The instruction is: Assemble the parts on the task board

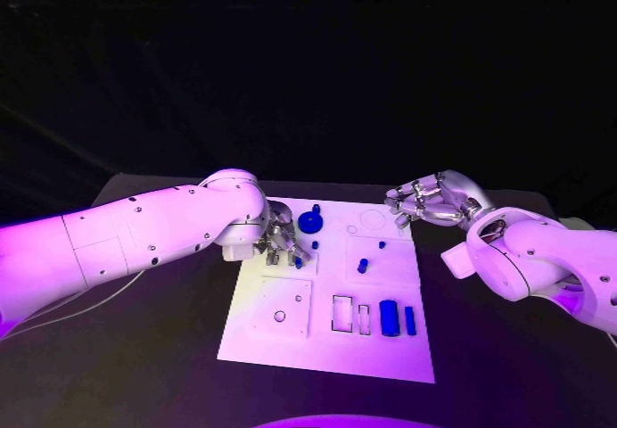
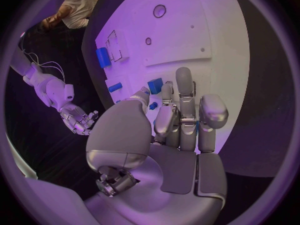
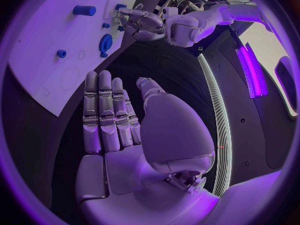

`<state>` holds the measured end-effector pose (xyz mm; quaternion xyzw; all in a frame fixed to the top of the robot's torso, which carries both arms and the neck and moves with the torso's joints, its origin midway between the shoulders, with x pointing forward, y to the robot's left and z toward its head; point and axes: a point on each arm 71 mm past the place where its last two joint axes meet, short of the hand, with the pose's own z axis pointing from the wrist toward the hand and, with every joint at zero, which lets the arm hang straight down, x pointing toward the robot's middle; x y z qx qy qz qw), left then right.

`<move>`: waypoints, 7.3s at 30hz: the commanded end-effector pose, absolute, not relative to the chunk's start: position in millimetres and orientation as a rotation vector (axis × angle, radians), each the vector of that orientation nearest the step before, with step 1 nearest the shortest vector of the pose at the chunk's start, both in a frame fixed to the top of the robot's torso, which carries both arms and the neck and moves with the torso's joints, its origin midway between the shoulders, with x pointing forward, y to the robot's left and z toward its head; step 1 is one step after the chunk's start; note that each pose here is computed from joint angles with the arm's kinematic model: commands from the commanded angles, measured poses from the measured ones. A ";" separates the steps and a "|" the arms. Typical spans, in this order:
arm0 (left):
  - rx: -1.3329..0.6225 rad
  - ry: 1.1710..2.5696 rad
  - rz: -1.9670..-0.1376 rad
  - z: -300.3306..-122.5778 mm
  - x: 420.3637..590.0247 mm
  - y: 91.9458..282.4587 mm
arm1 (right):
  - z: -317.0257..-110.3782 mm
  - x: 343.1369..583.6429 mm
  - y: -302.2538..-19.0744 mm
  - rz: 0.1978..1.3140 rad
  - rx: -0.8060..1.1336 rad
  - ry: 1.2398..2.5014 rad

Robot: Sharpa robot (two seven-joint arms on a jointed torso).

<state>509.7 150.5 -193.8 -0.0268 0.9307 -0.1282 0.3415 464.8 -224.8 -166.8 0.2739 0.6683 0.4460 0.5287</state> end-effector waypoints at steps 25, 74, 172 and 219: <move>-0.137 2.492 -0.404 -196.6 508.5 151.3 | -166.5 464.4 -224.0 1.068 0.643 1.596; -0.131 2.275 -0.360 -188.1 499.5 161.7 | -165.9 464.8 -227.4 1.069 0.659 1.579; -0.049 2.366 -0.292 -202.2 501.3 155.0 | -165.1 462.1 -227.3 1.077 0.659 1.580; -0.118 2.322 -0.335 -184.0 500.9 169.1 | -165.9 463.5 -230.8 1.067 0.664 1.579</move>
